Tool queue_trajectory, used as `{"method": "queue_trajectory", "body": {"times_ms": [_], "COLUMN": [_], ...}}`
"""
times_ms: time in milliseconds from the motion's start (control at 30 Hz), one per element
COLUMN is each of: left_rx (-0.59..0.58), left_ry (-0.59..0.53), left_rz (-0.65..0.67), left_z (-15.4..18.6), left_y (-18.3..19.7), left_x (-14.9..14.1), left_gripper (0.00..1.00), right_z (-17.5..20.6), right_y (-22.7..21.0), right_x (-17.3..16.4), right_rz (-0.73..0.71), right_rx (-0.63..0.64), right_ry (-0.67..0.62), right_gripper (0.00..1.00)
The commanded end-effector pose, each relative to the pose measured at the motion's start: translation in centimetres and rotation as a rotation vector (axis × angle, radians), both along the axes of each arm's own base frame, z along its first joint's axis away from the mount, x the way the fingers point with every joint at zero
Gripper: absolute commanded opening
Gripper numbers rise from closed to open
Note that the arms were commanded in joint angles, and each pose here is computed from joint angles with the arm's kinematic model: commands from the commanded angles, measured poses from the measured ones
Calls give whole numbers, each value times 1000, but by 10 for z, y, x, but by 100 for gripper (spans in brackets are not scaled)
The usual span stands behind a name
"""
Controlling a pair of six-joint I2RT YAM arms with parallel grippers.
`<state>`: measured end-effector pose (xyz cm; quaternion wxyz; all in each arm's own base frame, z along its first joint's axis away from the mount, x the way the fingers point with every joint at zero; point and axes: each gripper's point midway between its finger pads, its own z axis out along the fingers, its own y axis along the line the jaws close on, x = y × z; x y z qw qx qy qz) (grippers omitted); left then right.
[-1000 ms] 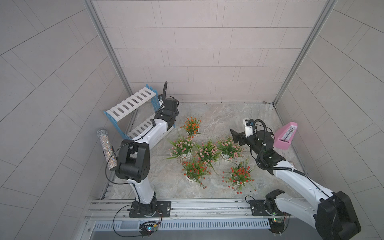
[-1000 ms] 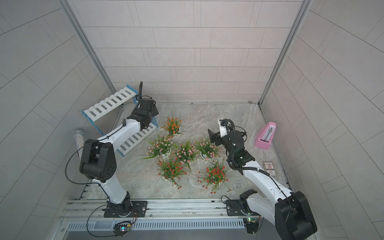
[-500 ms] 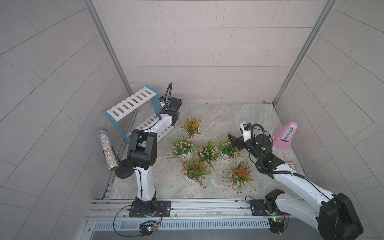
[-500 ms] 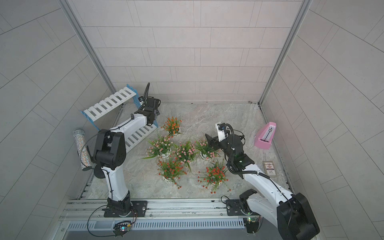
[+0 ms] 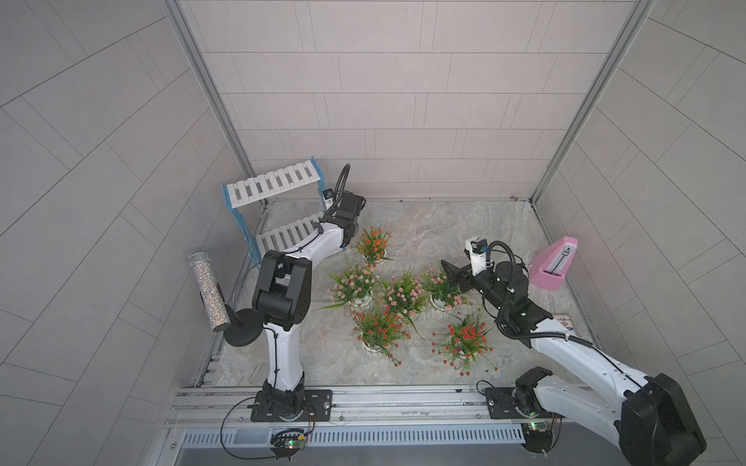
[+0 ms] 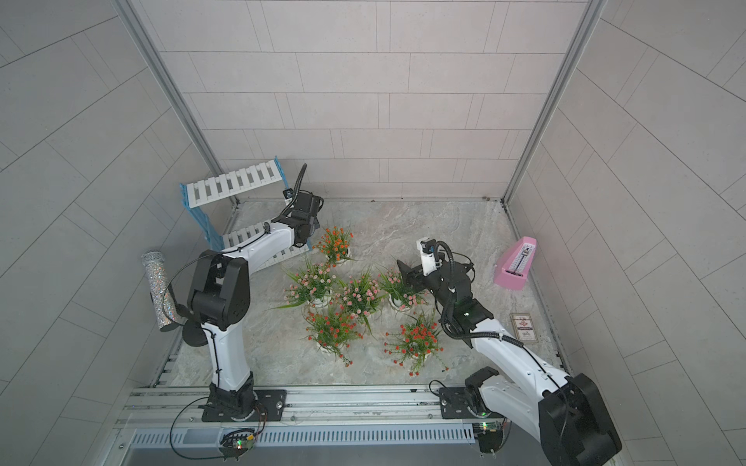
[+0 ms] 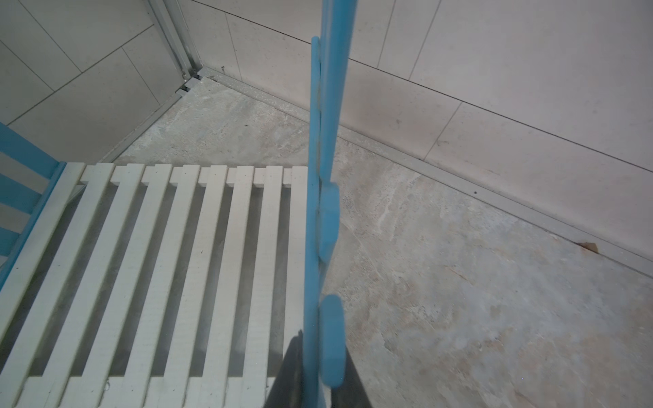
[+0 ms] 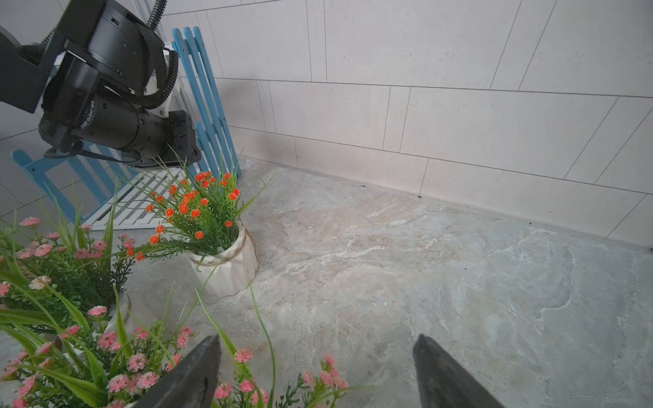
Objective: Place the baby's breath potted plants on the rack by color
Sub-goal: Move the rack to the center of the board.
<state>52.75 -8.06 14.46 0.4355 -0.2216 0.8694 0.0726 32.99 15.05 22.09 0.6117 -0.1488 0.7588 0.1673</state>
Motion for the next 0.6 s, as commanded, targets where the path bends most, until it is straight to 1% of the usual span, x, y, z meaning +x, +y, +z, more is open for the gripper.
{"method": "queue_trajectory", "body": {"times_ms": [0, 100, 233, 567], "left_rx": [-56, -62, -48, -56], "left_ry": [-54, -69, -91, -134], "left_rz": [-47, -76, -119, -201], "left_z": [15, 19, 21, 28], "left_y": [-31, -51, -77, -125], "left_x": [0, -2, -2, 8], "left_gripper": [11, 11, 12, 13], "right_z": [10, 13, 20, 29], "right_y": [-3, -9, -17, -31], "right_x": [-4, -5, -9, -18], "right_rz": [-15, -44, -80, -130], "right_rx": [2, -1, 27, 36], "right_ry": [-34, -42, -61, -91], "right_gripper": [88, 88, 89, 89]}}
